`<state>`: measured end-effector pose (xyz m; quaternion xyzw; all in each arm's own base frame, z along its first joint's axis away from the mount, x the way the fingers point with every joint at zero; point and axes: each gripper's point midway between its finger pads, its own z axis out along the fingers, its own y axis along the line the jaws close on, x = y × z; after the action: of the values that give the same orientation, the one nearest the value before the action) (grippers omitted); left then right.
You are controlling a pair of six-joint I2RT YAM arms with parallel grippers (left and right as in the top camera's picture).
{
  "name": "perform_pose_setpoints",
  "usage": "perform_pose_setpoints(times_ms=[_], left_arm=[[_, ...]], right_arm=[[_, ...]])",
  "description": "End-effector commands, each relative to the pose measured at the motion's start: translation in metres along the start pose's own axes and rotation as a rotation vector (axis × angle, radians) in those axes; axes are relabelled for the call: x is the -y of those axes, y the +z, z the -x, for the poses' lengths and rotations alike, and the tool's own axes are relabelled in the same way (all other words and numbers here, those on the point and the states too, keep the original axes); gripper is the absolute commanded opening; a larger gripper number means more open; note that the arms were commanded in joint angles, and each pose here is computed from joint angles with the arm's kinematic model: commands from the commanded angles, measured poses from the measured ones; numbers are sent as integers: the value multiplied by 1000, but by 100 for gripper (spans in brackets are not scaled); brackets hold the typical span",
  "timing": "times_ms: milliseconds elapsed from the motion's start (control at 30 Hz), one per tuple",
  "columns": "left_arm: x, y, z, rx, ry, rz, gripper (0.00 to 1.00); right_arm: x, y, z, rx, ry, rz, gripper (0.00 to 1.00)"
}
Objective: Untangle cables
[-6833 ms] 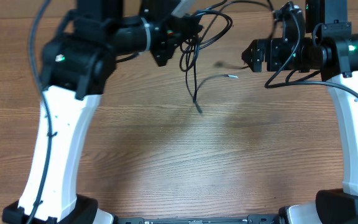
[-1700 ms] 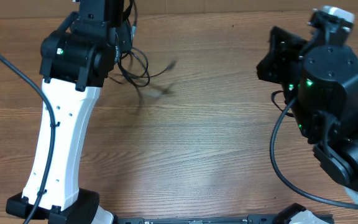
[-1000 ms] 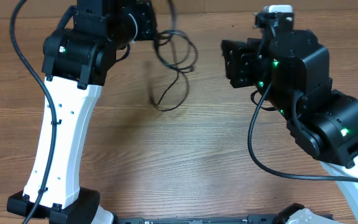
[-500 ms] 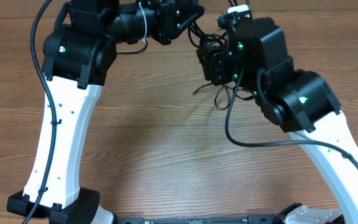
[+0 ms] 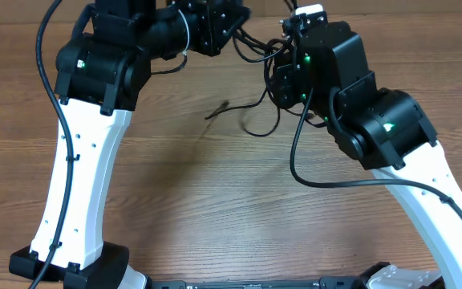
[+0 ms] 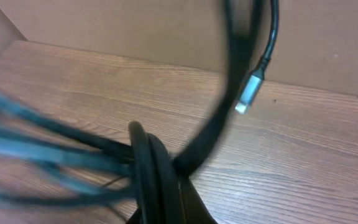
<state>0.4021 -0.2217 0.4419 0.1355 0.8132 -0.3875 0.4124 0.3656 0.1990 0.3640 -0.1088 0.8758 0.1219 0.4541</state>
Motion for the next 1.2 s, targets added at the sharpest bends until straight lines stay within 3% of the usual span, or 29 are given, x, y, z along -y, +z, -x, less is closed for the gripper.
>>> perform_pose_setpoints(times_ms=[0, 300, 667, 867, 1167], left_arm=[[-62, -14, 11, 86, -16, 370, 4], [-114, -44, 1, 86, -33, 708, 4], [-144, -75, -14, 42, -31, 948, 4], [-156, -85, -21, 15, -23, 1045, 4], [-162, -79, -26, -13, -26, 1053, 4]], right_arm=[[6, -37, 20, 102, 18, -5, 4], [18, -60, 26, 153, 28, -53, 4], [29, -71, 38, 218, 94, -105, 4], [44, -87, 48, 282, 121, -174, 4], [93, -124, 56, 429, 353, -421, 4]])
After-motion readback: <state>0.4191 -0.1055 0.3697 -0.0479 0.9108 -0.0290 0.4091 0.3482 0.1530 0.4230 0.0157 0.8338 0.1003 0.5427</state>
